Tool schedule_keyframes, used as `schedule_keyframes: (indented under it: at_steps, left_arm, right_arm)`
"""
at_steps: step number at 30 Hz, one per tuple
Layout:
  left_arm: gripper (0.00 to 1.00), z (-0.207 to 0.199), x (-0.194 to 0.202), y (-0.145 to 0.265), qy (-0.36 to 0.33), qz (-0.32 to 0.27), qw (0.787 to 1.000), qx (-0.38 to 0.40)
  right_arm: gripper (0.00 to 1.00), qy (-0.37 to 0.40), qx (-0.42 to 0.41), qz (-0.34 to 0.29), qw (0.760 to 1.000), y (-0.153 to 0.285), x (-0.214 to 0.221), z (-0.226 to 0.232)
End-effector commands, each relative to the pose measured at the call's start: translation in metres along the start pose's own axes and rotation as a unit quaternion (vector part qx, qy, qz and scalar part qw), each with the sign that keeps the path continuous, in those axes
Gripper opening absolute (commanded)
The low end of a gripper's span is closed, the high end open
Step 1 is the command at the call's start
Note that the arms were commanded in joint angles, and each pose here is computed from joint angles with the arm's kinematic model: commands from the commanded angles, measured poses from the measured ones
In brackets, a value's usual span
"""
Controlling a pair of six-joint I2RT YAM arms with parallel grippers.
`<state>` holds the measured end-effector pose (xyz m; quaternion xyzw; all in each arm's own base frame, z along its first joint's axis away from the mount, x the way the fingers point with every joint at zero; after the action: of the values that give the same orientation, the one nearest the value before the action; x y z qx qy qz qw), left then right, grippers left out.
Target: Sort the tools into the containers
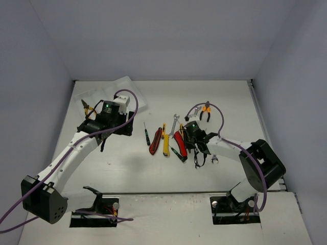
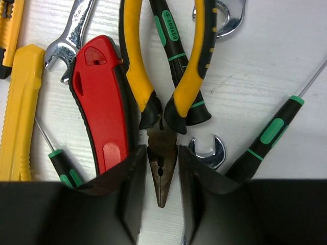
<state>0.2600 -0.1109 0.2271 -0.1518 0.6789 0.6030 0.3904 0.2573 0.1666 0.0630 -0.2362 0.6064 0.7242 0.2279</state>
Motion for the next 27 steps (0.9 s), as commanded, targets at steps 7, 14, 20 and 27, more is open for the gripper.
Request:
schedule_keyframes:
  at_steps: [7, 14, 20, 27]
  left_arm:
    - [0.67, 0.001, -0.014, 0.003, 0.006, -0.034, 0.999, -0.001]
    - [0.67, 0.001, -0.014, 0.003, 0.005, -0.033, 0.999, -0.002]
    - [0.67, 0.001, -0.013, 0.003, 0.005, -0.032, 0.999, -0.004]
    - [0.67, 0.001, -0.014, 0.004, 0.006, -0.034, 0.999, -0.004]
  right_arm:
    - [0.48, -0.001, -0.004, -0.066, 0.998, 0.000, -0.047, 0.019]
    - [0.46, 0.003, 0.013, -0.081, 0.997, -0.005, -0.061, 0.021]
    - [0.39, -0.015, 0.047, -0.098, 0.994, -0.014, -0.073, 0.017]
    - [0.34, -0.025, 0.076, -0.100, 0.992, -0.026, -0.077, 0.009]
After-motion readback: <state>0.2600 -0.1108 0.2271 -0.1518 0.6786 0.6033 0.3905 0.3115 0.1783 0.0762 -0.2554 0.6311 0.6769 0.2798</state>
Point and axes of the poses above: each gripper's point midway between its finger pads, its own y axis back along the fingers, its own z axis along the line the jaws close on, x = y × z, the point moved 6 cm from there along y, back along the fingers, and after that the axes turned 8 degrees about -y, right-handed, at the moved point
